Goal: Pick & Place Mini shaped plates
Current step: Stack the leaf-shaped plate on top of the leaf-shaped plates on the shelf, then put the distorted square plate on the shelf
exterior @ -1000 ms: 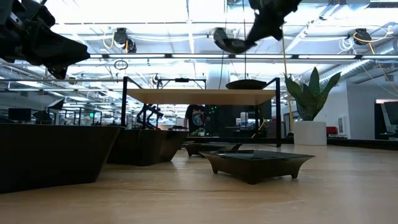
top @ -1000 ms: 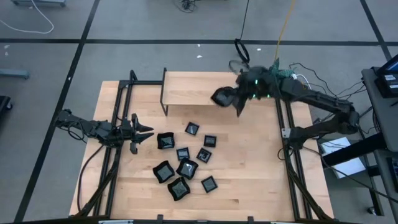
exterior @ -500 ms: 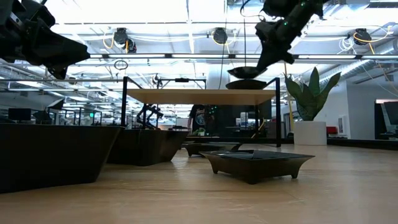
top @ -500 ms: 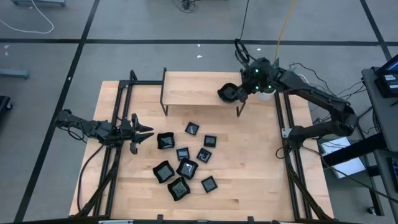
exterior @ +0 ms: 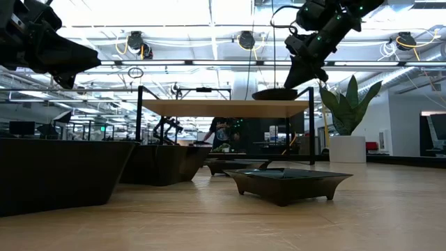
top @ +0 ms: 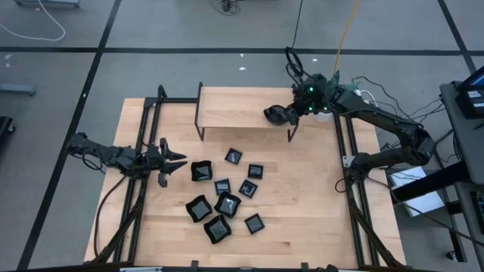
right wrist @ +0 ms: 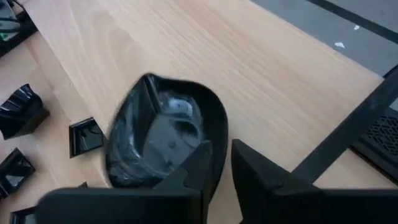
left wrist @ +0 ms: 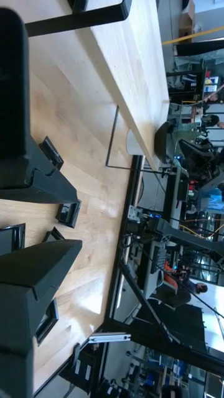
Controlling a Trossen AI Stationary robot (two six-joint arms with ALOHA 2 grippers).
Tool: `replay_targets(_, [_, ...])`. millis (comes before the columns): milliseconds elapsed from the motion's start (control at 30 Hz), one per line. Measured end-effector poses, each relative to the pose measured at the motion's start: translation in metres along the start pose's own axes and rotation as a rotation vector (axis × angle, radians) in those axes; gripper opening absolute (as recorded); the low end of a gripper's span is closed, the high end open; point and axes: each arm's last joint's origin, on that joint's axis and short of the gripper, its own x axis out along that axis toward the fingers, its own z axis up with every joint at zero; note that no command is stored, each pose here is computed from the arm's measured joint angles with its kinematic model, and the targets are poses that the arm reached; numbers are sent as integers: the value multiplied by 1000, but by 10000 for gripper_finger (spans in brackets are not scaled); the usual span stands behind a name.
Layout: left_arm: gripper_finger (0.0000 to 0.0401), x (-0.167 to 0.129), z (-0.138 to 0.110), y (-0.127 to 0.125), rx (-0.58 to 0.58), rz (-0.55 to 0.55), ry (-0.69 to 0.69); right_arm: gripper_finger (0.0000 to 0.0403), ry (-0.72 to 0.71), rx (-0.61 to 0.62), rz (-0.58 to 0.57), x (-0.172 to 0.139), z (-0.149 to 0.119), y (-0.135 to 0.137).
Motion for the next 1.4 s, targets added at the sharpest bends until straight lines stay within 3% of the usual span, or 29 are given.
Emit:
replay_targets(200, [106, 0, 0, 0, 0, 0, 0, 86, -16, -38, 21, 7, -6, 2])
replay_targets(500, [106, 0, 0, 0, 0, 0, 0, 119, -85, -87, 197, 9, -2, 19])
replay_targets(933, [106, 0, 0, 0, 0, 0, 0, 157, -81, -70, 215, 8, -2, 23])
replay_targets(1000, [106, 0, 0, 0, 0, 0, 0, 157, -77, -62, 278, 8, -2, 25])
replay_targets(1100, [106, 0, 0, 0, 0, 0, 0, 157, -94, -105, 458, 6, 1, 35])
replay_targets(1267, [106, 0, 0, 0, 0, 0, 0, 157, -203, -341, 731, -1, 3, 74])
replay_targets(1400, [106, 0, 0, 0, 0, 0, 0, 157, -347, -517, 783, -8, 1, 105])
